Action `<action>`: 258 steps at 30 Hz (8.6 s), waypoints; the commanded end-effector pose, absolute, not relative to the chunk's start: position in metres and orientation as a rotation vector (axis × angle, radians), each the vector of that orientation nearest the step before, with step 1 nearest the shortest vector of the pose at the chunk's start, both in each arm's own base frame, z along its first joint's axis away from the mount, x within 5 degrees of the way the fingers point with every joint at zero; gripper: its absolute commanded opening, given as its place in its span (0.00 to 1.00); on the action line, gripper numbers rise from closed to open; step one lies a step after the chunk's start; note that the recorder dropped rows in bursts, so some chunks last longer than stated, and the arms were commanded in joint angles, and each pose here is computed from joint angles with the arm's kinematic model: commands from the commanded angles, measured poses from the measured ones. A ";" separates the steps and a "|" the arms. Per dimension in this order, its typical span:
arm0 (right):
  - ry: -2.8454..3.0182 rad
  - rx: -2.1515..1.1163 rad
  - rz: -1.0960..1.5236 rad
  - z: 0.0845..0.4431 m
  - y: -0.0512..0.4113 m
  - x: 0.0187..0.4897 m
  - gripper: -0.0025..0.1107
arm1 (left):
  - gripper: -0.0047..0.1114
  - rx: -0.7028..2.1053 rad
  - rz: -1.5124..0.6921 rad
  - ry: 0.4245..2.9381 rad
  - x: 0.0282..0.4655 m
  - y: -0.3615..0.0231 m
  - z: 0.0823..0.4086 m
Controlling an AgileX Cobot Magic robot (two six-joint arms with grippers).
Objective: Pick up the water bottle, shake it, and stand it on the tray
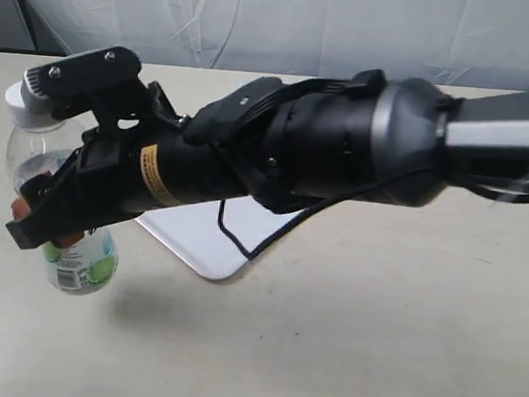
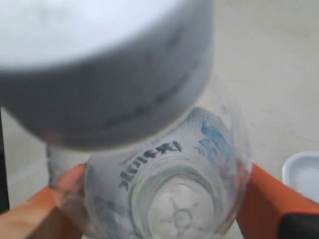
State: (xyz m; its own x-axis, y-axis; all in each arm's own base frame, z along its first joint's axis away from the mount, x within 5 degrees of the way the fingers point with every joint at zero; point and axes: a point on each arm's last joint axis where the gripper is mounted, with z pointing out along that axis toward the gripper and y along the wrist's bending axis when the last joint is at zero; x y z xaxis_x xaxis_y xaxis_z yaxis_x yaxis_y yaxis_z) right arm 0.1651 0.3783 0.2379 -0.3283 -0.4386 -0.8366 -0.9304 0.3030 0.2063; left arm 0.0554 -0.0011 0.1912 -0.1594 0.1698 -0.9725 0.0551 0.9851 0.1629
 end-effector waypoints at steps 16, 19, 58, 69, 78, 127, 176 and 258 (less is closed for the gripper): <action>1.960 -0.759 0.170 0.275 0.246 0.173 0.02 | 0.04 0.163 0.095 1.724 0.055 -0.001 0.191; 2.068 -0.404 -0.018 0.278 0.221 0.181 0.02 | 0.04 0.163 0.095 1.724 0.055 -0.001 0.191; 2.006 -0.558 0.566 0.339 0.170 0.154 0.02 | 0.04 0.163 0.095 1.724 0.055 -0.001 0.191; 2.025 -0.543 0.573 0.362 0.157 0.143 0.02 | 0.04 0.163 0.095 1.724 0.055 -0.001 0.191; 2.129 -0.722 0.483 0.304 0.174 0.146 0.02 | 0.04 0.163 0.095 1.724 0.055 -0.001 0.191; 2.072 -0.518 0.652 0.292 0.200 0.181 0.02 | 0.04 0.163 0.095 1.724 0.055 -0.001 0.191; 1.971 -0.776 0.676 0.177 0.253 0.283 0.02 | 0.04 0.163 0.095 1.724 0.055 -0.001 0.191; 2.332 -0.658 0.087 0.320 0.170 0.142 0.02 | 0.04 0.163 0.095 1.724 0.055 -0.001 0.191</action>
State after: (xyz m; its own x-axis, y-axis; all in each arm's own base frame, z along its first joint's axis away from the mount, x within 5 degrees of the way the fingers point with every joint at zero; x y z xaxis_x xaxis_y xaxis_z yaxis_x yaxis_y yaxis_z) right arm 0.1602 0.1904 0.2957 -0.6288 -0.4726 -0.6174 -0.4997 0.8540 -0.1448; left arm 0.0554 -0.0011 0.1910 -0.1614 0.1698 -0.9722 0.0554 0.9851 0.1629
